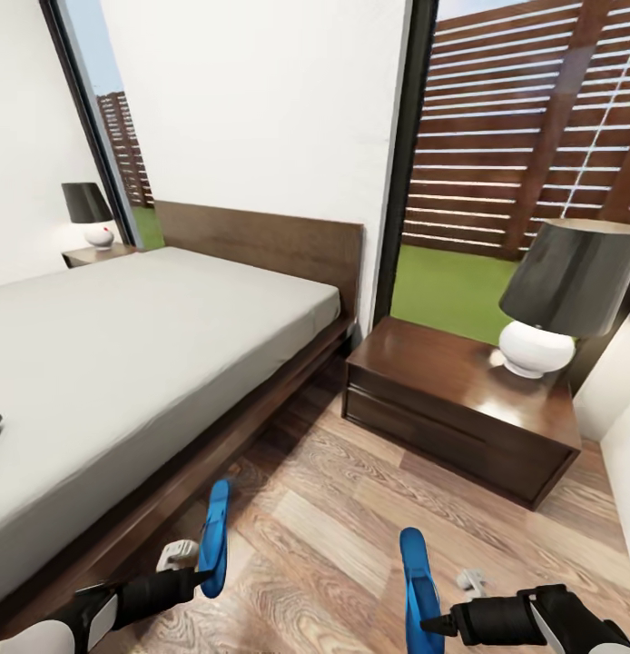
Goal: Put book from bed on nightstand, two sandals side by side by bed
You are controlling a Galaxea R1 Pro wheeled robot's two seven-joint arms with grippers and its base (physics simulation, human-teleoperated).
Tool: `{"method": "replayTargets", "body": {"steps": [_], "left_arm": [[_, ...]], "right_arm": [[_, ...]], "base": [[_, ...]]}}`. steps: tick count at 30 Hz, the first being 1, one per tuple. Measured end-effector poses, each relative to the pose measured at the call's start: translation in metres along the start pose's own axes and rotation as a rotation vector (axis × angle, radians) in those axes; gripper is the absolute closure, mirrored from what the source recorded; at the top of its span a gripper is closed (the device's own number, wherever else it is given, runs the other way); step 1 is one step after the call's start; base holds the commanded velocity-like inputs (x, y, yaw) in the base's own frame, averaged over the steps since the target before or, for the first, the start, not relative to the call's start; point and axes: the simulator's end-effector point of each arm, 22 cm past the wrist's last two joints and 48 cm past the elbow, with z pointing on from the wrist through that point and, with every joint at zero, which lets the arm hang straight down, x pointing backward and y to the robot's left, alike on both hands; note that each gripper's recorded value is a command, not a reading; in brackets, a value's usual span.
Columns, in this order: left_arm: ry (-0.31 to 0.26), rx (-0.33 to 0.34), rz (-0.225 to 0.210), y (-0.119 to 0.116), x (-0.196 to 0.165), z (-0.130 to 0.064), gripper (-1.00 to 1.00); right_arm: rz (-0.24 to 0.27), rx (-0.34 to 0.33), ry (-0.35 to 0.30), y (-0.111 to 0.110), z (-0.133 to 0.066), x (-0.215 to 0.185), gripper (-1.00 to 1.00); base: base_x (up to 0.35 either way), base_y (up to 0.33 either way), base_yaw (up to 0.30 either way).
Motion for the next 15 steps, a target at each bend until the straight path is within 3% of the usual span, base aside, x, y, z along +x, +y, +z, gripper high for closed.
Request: {"method": "replayTargets", "body": {"steps": [15], "left_arm": [[-0.001,-0.001,-0.001,0.0000,0.0000,0.0002,1.00]], "right_arm": [[0.000,0.000,0.000,0.0000,0.0000,-0.0002,1.00]], "base": [[0.000,-0.015,0.290]]}}
